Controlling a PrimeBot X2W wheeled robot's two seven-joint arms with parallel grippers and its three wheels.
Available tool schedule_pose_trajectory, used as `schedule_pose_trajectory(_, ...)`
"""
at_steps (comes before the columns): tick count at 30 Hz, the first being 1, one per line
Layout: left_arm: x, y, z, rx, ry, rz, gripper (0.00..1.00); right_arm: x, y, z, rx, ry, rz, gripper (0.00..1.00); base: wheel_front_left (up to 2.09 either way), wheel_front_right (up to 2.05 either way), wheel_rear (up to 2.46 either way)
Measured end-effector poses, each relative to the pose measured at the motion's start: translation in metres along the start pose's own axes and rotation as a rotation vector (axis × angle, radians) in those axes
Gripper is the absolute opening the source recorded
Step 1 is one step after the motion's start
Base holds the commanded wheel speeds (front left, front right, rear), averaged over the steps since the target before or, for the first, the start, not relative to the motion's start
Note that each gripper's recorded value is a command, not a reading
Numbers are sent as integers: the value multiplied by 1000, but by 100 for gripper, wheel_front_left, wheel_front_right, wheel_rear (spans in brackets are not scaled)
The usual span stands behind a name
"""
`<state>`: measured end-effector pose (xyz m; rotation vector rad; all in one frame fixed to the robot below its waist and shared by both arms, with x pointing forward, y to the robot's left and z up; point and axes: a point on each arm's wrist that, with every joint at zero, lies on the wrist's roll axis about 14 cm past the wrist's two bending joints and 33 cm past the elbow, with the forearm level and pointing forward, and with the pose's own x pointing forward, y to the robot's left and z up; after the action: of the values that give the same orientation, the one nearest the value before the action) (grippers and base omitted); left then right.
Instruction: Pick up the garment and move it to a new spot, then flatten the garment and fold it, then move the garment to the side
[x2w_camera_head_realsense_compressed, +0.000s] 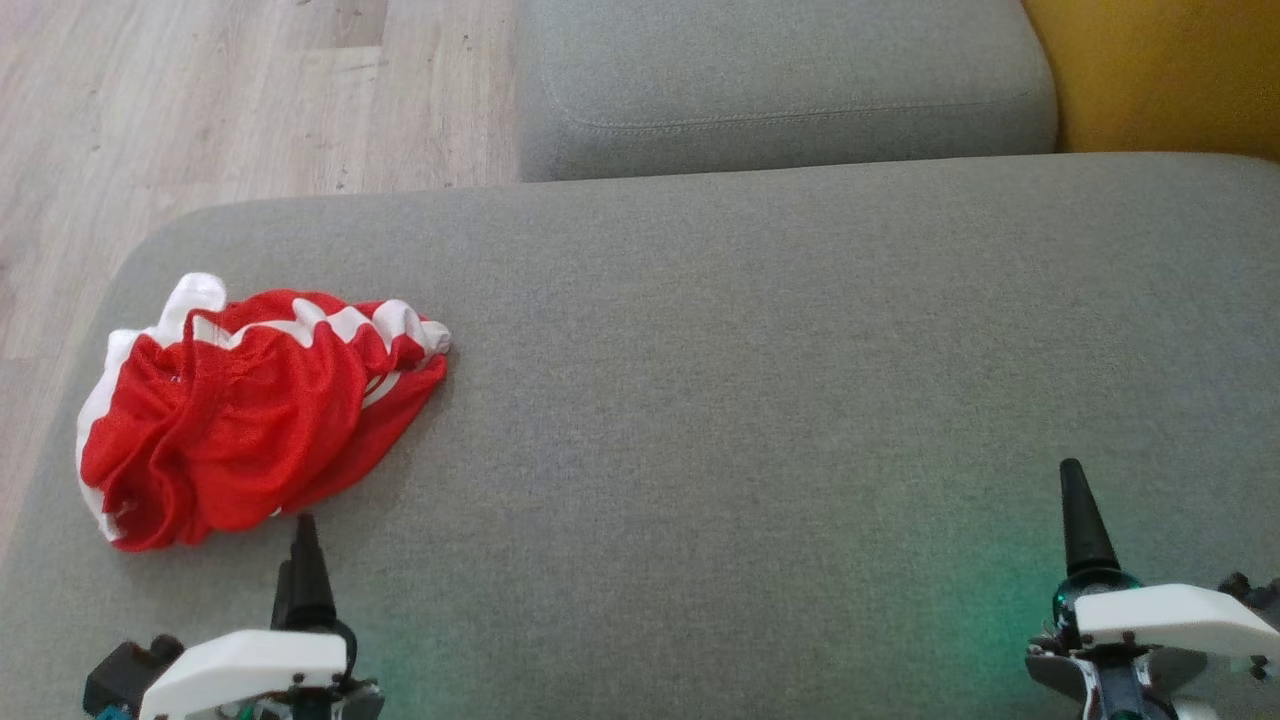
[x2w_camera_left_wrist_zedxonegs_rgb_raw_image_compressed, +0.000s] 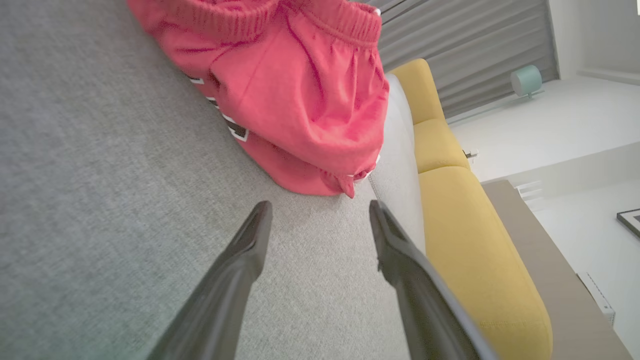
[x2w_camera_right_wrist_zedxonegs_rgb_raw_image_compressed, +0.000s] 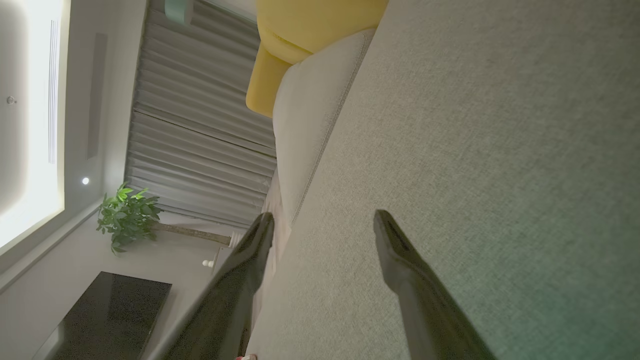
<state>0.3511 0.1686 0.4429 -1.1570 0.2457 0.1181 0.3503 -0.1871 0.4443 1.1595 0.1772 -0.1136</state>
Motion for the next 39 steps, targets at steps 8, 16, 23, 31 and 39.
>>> schedule_pose_trajectory(8,-1,-5,2,89,-19,-10,100,-1,4,-2,-107,-2,14,100,0,0,0)
schedule_pose_trajectory(16,-2,-15,1,195,-35,-30,100,-1,11,-4,-213,-6,38,100,0,0,0)
schedule_pose_trajectory(23,-4,-21,-2,287,-42,-51,100,-1,21,-7,-307,-5,70,100,0,0,0)
schedule_pose_trajectory(31,-5,-28,-1,393,-72,-66,100,-1,30,-12,-420,-5,107,100,0,0,0)
schedule_pose_trajectory(39,-6,-40,-4,492,-87,-105,100,-3,36,-13,-517,-15,132,100,0,0,0)
